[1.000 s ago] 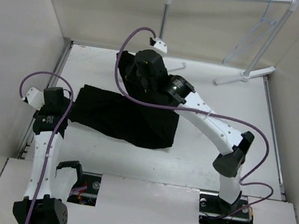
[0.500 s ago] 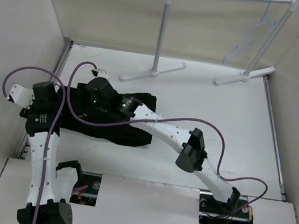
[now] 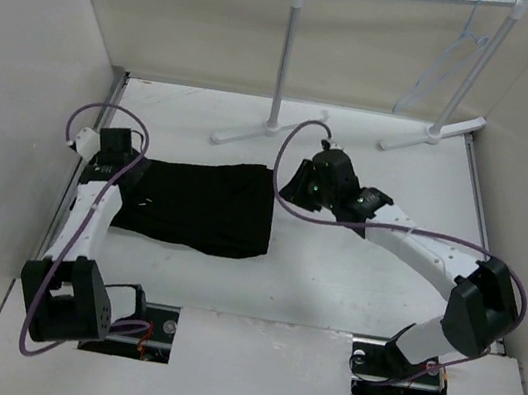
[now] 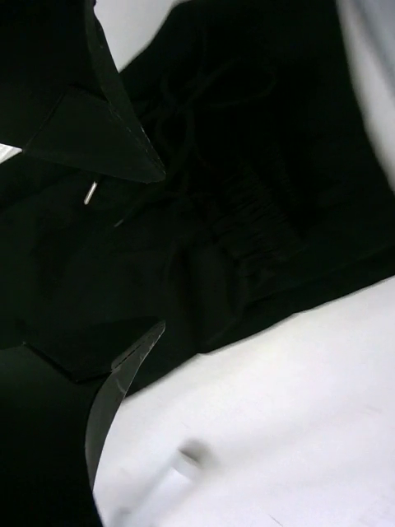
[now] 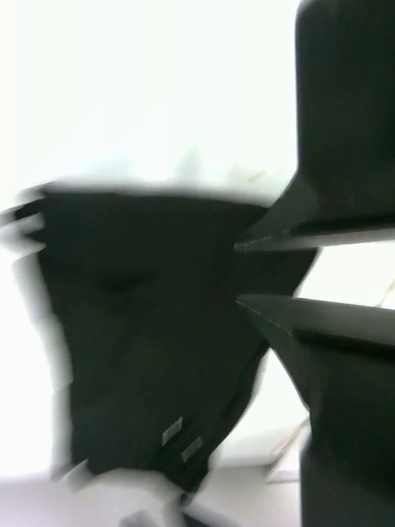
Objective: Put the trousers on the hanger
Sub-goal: Fold the trousers at the center of the board, then move the trousers to the center of the board.
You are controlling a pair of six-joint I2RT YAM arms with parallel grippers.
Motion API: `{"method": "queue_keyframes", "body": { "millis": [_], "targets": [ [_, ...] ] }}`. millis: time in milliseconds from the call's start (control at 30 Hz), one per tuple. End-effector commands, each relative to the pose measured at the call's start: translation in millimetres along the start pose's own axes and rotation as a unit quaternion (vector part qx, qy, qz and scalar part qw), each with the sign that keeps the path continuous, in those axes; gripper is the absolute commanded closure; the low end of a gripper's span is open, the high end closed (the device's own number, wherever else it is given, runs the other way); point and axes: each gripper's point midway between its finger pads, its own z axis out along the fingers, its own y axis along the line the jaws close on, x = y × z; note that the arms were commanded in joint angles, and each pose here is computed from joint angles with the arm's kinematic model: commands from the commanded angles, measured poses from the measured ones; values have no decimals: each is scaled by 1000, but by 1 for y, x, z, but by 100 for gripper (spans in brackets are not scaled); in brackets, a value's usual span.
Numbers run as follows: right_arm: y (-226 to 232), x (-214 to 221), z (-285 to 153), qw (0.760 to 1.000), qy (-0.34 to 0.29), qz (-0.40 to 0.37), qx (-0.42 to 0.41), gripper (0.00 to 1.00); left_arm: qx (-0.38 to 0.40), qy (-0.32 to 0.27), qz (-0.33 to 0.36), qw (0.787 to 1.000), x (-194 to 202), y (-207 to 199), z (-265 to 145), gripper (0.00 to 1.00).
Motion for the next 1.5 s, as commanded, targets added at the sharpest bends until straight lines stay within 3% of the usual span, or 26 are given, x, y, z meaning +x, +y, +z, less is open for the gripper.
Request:
{"method": "queue_keyframes", "body": {
  "millis": [0, 67, 167, 233, 300, 533, 667, 700, 733, 800, 867, 933, 1133, 1233, 1367, 1467],
  "targets": [
    [-16, 44, 4, 998, 60, -19, -29, 54, 39, 1, 5, 999, 10, -17, 12, 36],
    [-18, 67, 5, 993, 107, -14, -50, 38, 27, 11, 9, 1000, 19, -10, 22, 36],
    [-11, 82, 7, 988, 124, -7, -87, 28, -3, 11, 3, 1000, 24, 11, 38, 36],
    [-12, 93, 16, 986, 135, 10, -92, 30, -30, 13, -9, 999, 27, 32, 49, 36],
    [-14, 104, 29, 983, 150, 33, -96, 38, -50, 17, -18, 998, 31, 47, 60, 36],
    [-13, 125, 53, 965, 191, 103, -146, 55, -87, 25, -20, 996, 41, 71, 75, 37],
    [-16, 138, 50, 954, 219, 120, -168, 40, -83, 16, -20, 996, 40, 69, 71, 37],
    [-16, 141, 49, 952, 224, 119, -171, 41, -82, 14, -19, 996, 40, 68, 70, 37],
    [-17, 143, 49, 952, 226, 117, -169, 50, -82, 12, -20, 996, 39, 67, 69, 37],
    [-27, 145, 49, 955, 221, 125, -153, 78, -85, 8, -20, 996, 37, 68, 66, 37],
    [-40, 140, 47, 956, 213, 142, -140, 91, -75, 7, -25, 997, 35, 64, 64, 37],
    [-55, 132, 42, 960, 197, 155, -127, 97, -44, 19, -14, 999, 43, 44, 57, 37],
    [-112, 111, 9, 970, 139, 188, -61, 99, 23, 36, 12, 999, 74, -3, 26, 37],
    [-128, 109, -5, 975, 123, 183, -33, 87, 25, 34, 13, 999, 73, -4, 19, 37],
    [-139, 95, -17, 981, 104, 163, -3, 48, 17, 23, 1, 1000, 53, 1, 5, 37],
    [-130, 59, -33, 988, 59, 143, -3, 39, 52, -4, -16, 999, 26, -14, -18, 37]
  ]
}}
